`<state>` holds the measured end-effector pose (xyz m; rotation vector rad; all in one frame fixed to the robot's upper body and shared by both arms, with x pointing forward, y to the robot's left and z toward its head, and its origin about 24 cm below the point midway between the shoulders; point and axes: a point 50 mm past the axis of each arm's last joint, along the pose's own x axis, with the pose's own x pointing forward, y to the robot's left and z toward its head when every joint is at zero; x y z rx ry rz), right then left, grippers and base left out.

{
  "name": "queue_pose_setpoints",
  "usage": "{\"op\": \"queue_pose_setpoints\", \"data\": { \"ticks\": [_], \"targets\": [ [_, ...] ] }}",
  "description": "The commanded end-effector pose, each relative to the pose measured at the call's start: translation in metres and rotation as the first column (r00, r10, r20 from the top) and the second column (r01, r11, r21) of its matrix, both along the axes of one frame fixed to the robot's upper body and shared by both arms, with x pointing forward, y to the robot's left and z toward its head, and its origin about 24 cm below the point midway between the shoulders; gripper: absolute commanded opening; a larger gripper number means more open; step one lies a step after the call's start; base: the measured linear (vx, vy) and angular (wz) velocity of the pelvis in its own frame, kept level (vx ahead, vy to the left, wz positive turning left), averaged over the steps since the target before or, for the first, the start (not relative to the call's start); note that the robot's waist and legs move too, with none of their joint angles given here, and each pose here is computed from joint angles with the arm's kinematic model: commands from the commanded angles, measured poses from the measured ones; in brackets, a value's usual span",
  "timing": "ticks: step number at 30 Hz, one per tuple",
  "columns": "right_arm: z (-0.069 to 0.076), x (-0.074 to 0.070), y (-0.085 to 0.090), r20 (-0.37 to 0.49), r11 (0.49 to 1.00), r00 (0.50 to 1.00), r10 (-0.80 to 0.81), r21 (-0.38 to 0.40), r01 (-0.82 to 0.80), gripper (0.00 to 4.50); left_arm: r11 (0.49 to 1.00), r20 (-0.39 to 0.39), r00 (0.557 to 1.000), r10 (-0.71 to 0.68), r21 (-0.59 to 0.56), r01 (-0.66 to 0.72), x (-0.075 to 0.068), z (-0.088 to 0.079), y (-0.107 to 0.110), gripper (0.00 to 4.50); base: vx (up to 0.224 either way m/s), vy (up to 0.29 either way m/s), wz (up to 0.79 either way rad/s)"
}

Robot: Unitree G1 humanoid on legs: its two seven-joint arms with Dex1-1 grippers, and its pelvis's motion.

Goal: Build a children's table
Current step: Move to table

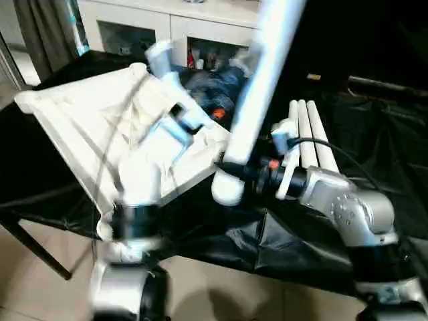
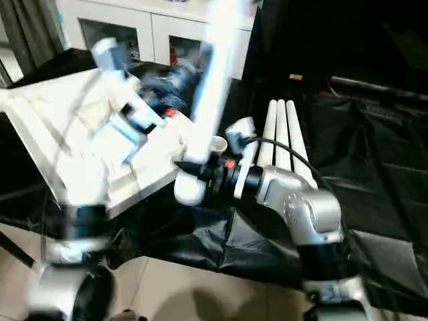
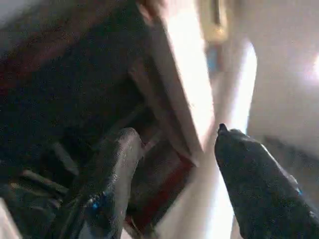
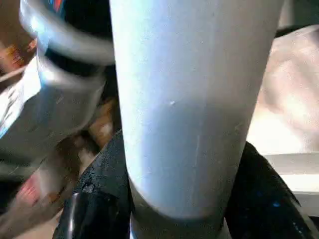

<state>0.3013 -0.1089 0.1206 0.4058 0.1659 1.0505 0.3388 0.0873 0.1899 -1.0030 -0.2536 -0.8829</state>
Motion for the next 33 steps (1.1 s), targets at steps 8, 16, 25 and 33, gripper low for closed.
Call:
{"op": "queue_pose_setpoints", "data": {
  "ticks": [8, 16, 25, 33],
  "targets": [
    [-0.006, 0.003, -0.027, 0.100, 0.922, 0.928, -0.359, -0.114, 0.369, 1.92, 0.722, 0.161, 0.954, 0.252, 0.626, -0.296, -0.012, -0.030, 0.016, 2.86, 0.000, 0.000, 0.00],
    [-0.010, -0.034, -0.059, 0.345, 0.612, 0.652, -0.675, -0.232, 0.756, 1.92, 0.335, 0.255, 0.710, 0.657, 0.744, -0.578, -0.065, -0.076, 0.091, 2.86, 0.000, 0.000, 0.00],
    [-0.034, -0.052, -0.076, 0.303, 0.490, 0.531, -0.792, -0.204, 0.847, 1.92, 0.245, 0.233, 0.605, 0.762, 0.761, -0.601, -0.092, -0.095, 0.105, 2.86, 0.000, 0.000, 0.00],
    [-0.044, -0.056, -0.077, 0.283, 0.499, 0.541, -0.792, -0.210, 0.841, 1.92, 0.171, 0.308, 0.614, 0.727, 0.785, -0.596, -0.096, -0.099, 0.108, 2.86, 0.000, 0.000, 0.00]
  ]
}}
